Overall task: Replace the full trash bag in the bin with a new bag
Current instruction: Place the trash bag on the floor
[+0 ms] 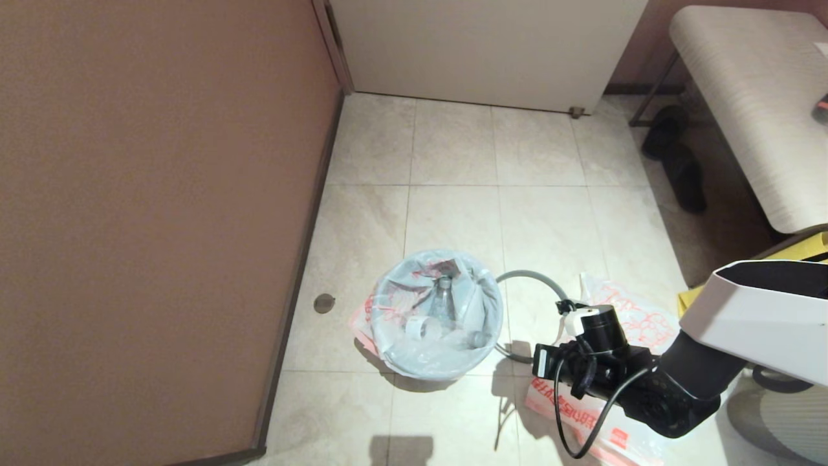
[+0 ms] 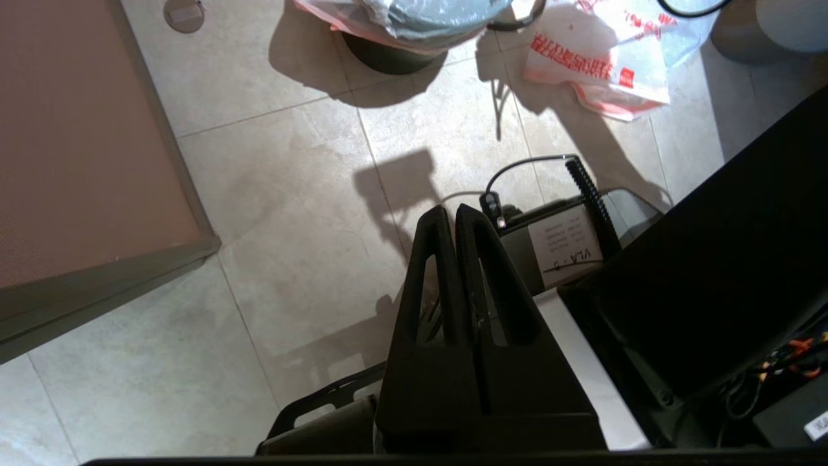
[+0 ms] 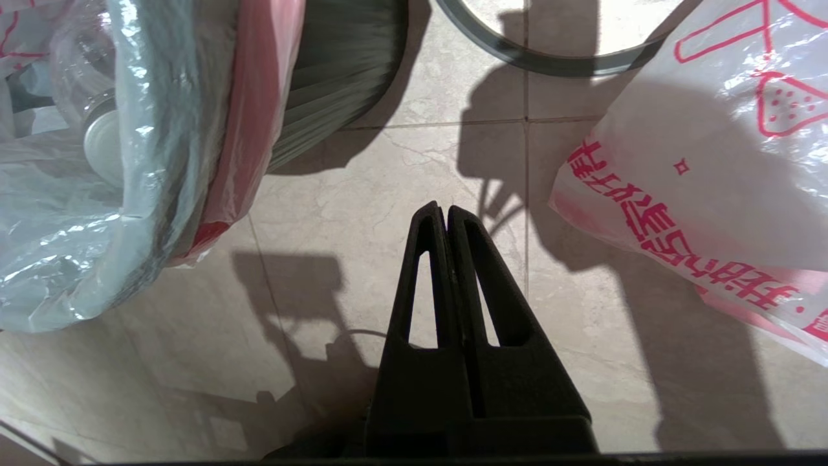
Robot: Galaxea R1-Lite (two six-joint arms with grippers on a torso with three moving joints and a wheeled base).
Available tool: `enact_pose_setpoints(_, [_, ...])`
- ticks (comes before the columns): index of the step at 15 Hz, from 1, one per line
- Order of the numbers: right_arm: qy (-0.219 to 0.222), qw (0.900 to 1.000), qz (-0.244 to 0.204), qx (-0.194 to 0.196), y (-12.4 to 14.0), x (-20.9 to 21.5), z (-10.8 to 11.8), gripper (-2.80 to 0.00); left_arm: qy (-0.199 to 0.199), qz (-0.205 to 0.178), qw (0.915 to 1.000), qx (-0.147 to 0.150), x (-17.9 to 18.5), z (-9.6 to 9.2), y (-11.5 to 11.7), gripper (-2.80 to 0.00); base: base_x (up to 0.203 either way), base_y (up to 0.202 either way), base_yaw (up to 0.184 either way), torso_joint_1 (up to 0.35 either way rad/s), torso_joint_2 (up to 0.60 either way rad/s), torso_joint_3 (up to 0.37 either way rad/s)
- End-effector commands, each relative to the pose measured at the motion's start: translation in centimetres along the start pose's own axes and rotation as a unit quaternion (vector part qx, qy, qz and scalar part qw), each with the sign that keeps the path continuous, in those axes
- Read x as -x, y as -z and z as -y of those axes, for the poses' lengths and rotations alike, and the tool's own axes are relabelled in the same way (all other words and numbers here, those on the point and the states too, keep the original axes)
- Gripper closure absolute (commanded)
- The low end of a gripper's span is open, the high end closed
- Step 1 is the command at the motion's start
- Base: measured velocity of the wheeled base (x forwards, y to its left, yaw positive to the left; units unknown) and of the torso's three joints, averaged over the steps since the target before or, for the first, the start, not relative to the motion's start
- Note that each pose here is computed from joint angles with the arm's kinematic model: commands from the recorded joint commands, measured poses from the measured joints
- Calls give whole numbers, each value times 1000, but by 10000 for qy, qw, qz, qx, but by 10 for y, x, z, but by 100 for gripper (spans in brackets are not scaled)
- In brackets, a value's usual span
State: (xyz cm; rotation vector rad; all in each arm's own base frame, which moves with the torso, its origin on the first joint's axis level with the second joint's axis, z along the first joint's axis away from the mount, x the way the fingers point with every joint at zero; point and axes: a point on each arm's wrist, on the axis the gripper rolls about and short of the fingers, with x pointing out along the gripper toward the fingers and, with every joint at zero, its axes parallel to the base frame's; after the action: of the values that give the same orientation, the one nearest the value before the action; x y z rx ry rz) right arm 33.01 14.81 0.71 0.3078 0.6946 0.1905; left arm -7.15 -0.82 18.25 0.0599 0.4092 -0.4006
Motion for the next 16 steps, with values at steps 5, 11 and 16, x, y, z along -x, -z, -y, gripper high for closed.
enact_pose_setpoints(5, [-19,10000,34,-15,0,0,0,0,-1447,771,9864,-57,-66,-26,36,0,0,0,0,0,0,0])
enact_pose_setpoints(11, [-85,9992,402,-23,-2,1,-1,0,-2169,918,9714,-287,-91,-35,66,0,0,0,0,0,0,0])
enact_pose_setpoints(16, [27,9981,586,201,4,-2,-2,0,-1949,1388,9704,-312,-86,-31,75,0,0,0,0,0,0,0])
